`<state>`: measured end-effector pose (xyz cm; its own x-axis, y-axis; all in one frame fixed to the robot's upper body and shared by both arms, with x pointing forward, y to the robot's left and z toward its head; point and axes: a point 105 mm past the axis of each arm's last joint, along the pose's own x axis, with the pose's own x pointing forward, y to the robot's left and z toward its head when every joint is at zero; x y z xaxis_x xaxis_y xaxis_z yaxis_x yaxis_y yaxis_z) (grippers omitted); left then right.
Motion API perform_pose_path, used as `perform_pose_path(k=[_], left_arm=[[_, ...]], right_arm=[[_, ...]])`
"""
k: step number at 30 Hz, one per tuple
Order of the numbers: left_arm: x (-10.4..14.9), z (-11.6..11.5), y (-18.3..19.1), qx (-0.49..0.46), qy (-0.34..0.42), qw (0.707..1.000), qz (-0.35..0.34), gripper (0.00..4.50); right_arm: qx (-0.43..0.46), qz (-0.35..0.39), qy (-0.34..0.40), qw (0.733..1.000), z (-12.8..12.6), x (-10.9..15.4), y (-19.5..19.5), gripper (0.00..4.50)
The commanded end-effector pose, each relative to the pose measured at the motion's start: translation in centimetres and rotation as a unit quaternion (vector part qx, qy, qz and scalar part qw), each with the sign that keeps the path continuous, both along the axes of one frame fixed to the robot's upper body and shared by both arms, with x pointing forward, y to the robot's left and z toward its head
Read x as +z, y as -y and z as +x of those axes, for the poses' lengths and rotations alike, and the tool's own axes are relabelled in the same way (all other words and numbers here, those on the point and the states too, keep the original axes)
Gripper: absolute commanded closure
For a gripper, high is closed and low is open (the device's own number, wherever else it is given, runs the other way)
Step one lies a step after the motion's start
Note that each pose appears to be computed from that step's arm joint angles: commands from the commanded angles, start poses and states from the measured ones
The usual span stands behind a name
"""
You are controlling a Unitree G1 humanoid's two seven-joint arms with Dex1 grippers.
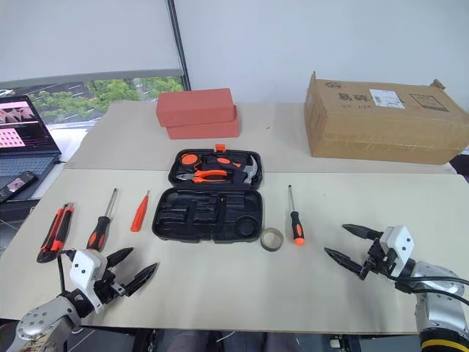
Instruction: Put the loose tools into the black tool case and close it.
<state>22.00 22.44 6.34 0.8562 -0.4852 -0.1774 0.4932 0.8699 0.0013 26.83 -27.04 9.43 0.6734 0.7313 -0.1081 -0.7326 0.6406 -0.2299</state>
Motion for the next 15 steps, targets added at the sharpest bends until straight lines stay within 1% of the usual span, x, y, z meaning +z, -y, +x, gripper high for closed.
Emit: perform_pose_path(k=[1, 2, 4, 6, 8, 11, 15], left_arm=[[4.6, 0.5, -0.8, 0.035, 0.081, 0.996, -0.021, 0.00], [4.9, 0.5, -1.1, 0.045, 0.086, 0.995, -0.022, 0.00], [5.8, 0.9, -2.4, 0.089, 0.099, 0.990, -0.037, 0.00], [6.6, 1.4, -4.1, 0.151, 0.108, 0.981, -0.048, 0.00], [6.7, 1.8, -6.0, 0.217, 0.105, 0.970, -0.033, 0.00], [6.2, 1.8, -7.4, 0.269, 0.083, 0.959, -0.022, 0.00], [4.3, 1.1, -8.0, 0.299, 0.037, 0.954, 0.007, 0.00]], right_arm=[[0.085, 0.068, 0.018, 0.994, 0.1, 4.7, -3.7, 0.03], [0.105, 0.081, 0.004, 0.991, -0.1, 5.3, -4.5, 0.03], [0.154, 0.073, -0.003, 0.985, -0.4, 6.1, -6.6, 0.03], [0.194, 0.071, 0.009, 0.978, -0.3, 7.3, -8.6, 0.03], [0.227, 0.069, 0.021, 0.971, 0.1, 8.4, -10.1, 0.03], [0.259, 0.058, 0.028, 0.964, 0.4, 9.0, -11.1, 0.03], [0.294, 0.036, 0.030, 0.955, 0.8, 9.0, -12.0, 0.03]])
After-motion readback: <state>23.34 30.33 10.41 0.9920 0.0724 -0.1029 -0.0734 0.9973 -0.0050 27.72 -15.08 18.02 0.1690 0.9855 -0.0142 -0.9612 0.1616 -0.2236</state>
